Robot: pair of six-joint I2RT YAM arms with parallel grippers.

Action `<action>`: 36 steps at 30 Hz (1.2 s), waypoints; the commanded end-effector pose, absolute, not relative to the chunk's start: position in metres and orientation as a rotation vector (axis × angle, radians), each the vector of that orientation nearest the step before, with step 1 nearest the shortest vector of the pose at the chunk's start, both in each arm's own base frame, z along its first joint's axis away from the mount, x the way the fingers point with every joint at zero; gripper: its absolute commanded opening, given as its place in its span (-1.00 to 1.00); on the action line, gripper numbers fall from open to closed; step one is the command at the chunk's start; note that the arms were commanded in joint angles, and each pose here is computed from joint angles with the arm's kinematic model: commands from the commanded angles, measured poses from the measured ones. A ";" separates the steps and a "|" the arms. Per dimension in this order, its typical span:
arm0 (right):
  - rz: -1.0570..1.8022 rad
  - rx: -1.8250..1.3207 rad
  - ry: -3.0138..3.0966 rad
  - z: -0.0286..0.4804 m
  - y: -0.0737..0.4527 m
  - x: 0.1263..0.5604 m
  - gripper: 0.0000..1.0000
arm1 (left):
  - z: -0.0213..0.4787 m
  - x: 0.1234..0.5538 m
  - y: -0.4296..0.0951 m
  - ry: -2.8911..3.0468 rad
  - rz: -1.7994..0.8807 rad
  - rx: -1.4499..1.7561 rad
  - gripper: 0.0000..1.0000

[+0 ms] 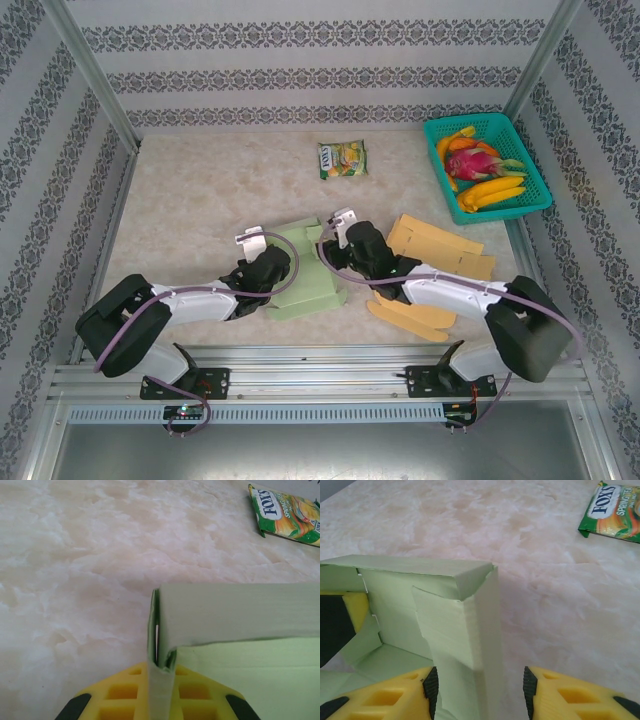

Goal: Fold the paper box

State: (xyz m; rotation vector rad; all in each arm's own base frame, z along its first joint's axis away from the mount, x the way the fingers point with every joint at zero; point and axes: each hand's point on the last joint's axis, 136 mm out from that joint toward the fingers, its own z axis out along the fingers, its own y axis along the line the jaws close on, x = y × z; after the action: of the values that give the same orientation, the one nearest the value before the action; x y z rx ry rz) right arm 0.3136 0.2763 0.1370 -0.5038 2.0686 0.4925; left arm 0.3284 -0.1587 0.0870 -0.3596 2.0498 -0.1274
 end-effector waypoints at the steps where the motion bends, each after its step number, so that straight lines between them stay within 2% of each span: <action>1: 0.520 -0.505 2.004 0.152 0.288 0.326 -0.07 | 0.090 0.332 -0.161 2.058 -0.120 -0.362 -1.00; 8: 0.482 -0.498 2.008 0.148 0.292 0.341 -0.25 | 0.089 0.333 -0.162 2.062 -0.114 -0.356 -1.00; 12: 0.455 -0.493 2.028 0.142 0.296 0.348 -0.42 | 0.087 0.334 -0.163 2.066 -0.110 -0.360 -1.00; 17: 0.303 -0.435 2.038 0.131 0.285 0.360 -0.59 | 0.087 0.333 -0.158 2.064 -0.098 -0.396 -1.00; 23: -0.044 -0.337 2.054 0.117 0.253 0.379 -0.67 | 0.091 0.331 -0.160 2.065 -0.102 -0.410 -1.00; 28: -0.337 -0.283 1.987 0.125 0.227 0.383 -0.69 | 0.090 0.328 -0.150 2.062 -0.028 -0.450 -1.00; 36: -0.401 -0.318 1.984 0.125 0.227 0.384 -0.65 | 0.093 0.330 -0.153 2.060 -0.016 -0.451 -1.00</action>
State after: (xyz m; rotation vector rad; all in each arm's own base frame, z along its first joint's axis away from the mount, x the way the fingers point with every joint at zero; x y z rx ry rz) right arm 0.3757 0.2685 0.1286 -0.3768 1.9850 -0.1513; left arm 0.3356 -0.1701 0.0992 -0.4246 2.0592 -0.1441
